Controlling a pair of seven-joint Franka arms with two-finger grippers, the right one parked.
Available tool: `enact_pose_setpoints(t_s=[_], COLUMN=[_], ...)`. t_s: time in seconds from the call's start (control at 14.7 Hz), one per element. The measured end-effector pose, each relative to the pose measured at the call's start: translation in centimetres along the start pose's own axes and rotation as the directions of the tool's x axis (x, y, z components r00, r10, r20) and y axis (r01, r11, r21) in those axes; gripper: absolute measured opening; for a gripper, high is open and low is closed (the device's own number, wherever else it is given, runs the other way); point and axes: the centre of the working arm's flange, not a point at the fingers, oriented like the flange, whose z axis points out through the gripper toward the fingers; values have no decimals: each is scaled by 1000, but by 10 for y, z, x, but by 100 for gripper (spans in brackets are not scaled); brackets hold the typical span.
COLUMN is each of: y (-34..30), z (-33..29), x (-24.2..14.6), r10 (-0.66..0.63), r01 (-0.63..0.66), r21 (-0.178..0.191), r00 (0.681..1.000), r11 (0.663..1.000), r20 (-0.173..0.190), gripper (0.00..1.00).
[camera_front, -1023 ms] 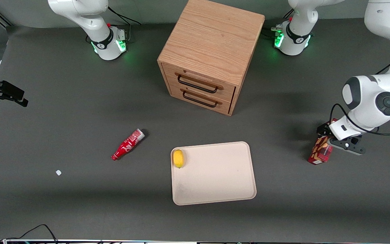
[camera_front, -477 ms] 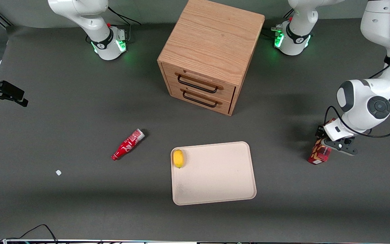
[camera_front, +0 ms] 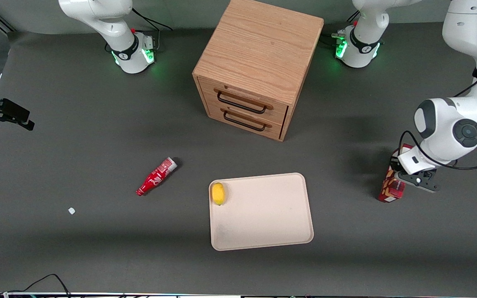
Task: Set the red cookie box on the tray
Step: 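Close the left gripper on the cookie box and lift it upright, then carry the held box over the tray and lower it onto the tray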
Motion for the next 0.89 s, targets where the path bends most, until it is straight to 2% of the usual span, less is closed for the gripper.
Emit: enact_pose_setpoints(t_s=[0.27,0.48,0.68,0.89], y=[-1,29,72,130], z=[-84,-150,-201,-205], x=[33,66,102,143], r10=[-88,-192,-297,-403], r01=[88,193,301,408], r21=[-4,-24,-49,-75], r00=[995,980,953,912], r11=[996,981,953,910], r20=[40,44,64,73], gripper=[14,14,14,14])
